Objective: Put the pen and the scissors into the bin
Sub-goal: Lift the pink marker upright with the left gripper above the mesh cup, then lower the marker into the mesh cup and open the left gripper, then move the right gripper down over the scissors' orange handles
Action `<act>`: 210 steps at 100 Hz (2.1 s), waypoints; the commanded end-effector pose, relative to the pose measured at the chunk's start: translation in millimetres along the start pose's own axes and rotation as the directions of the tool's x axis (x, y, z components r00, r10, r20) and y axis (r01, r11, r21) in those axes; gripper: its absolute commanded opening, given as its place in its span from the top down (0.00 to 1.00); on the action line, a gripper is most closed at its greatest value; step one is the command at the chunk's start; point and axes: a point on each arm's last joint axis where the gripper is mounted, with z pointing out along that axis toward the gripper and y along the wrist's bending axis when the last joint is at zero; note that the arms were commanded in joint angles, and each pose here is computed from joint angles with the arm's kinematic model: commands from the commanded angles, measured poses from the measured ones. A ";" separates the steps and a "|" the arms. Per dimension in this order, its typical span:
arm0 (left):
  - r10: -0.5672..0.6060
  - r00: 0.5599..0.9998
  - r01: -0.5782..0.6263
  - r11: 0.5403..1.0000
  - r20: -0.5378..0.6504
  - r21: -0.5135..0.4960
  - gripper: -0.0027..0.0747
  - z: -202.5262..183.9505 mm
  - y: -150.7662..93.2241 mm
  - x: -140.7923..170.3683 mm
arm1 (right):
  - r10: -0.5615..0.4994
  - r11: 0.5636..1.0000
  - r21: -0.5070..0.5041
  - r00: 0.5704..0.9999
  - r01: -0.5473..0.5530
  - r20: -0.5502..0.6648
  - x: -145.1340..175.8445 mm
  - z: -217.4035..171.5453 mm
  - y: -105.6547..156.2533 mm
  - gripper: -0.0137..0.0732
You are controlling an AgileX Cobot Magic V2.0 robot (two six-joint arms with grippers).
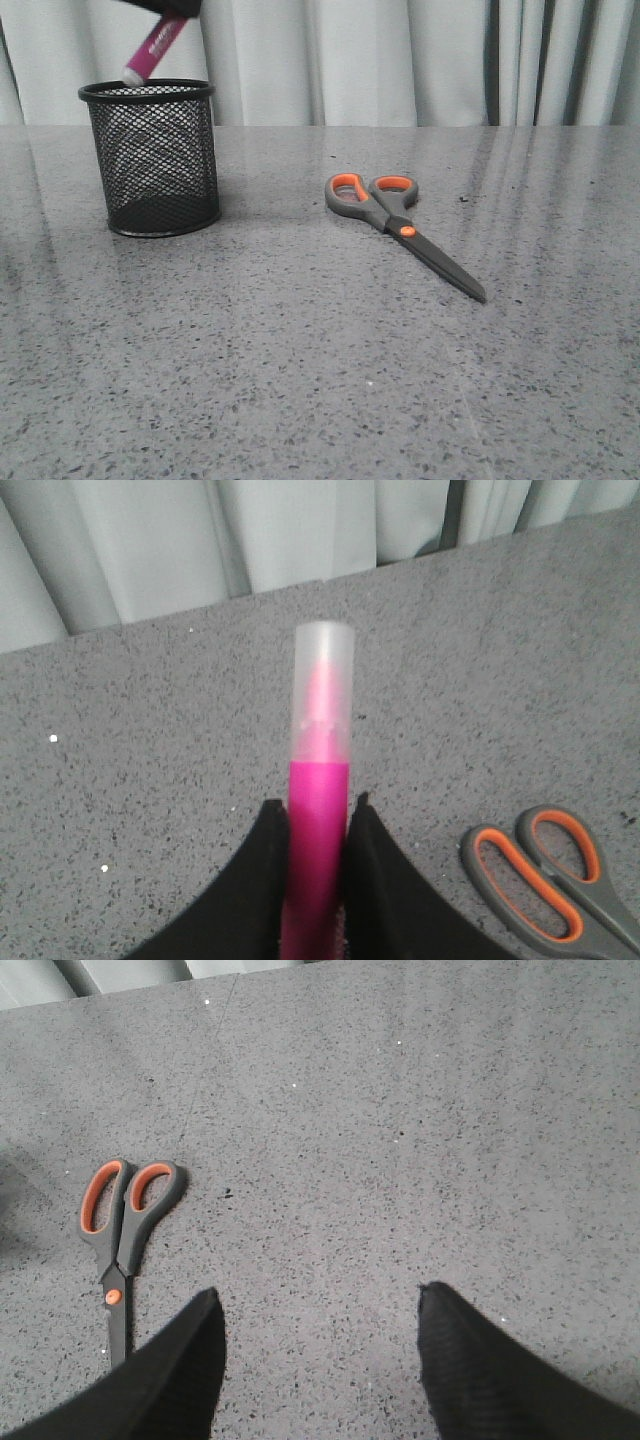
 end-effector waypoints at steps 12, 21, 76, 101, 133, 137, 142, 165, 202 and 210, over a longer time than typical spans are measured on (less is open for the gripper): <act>0.020 0.993 -0.018 1.000 0.114 -0.017 0.99 -9.0 -0.9 -20.1 | -0.010 1.000 -0.009 0.996 0.011 0.090 -15.1 -4.5 2.8 0.39; 0.026 0.995 -0.024 1.000 0.100 -0.018 0.99 -8.9 0.1 -18.9 | -0.010 1.000 -0.009 0.996 0.011 0.090 -15.1 -4.5 2.8 0.39; 0.052 0.994 -0.051 0.999 0.097 -0.014 0.47 -20.8 -1.0 -22.6 | -0.010 1.000 -0.009 0.997 0.011 0.082 -14.4 -4.4 2.8 0.39; 0.121 0.982 -0.110 0.991 0.147 -0.079 0.48 -67.9 13.1 -38.8 | -0.004 1.000 -0.012 0.995 0.006 0.100 -16.0 -4.6 3.0 0.39; 0.009 0.999 -0.001 0.971 0.033 -0.241 0.48 -137.9 61.4 -29.7 | -0.061 0.976 -0.210 0.997 0.051 -0.039 -9.1 15.3 19.5 0.39; -0.001 0.999 0.011 0.966 0.037 -0.257 0.48 -146.3 63.6 -28.9 | -0.063 0.967 -0.250 0.996 0.044 -0.070 -8.0 21.6 22.4 0.39; -0.008 0.999 0.022 0.961 0.051 -0.276 0.48 -155.4 65.3 -27.8 | -0.090 0.953 -0.298 0.991 0.056 -0.104 -6.5 29.0 25.7 0.39; -0.002 0.992 0.047 0.938 0.130 -0.344 0.48 -184.4 63.4 -11.1 | -0.189 0.885 -0.459 0.964 0.083 -0.189 -20.7 52.5 39.1 0.39; -0.002 0.988 0.057 0.936 0.154 -0.348 0.48 -193.6 56.3 5.6 | -0.411 0.785 -0.586 0.877 0.201 -0.249 -52.1 75.2 73.3 0.39; 0.000 0.986 0.058 0.935 0.165 -0.350 0.48 -194.4 56.2 4.8 | -0.470 0.784 -0.561 0.844 0.266 -0.257 -54.6 81.6 88.2 0.39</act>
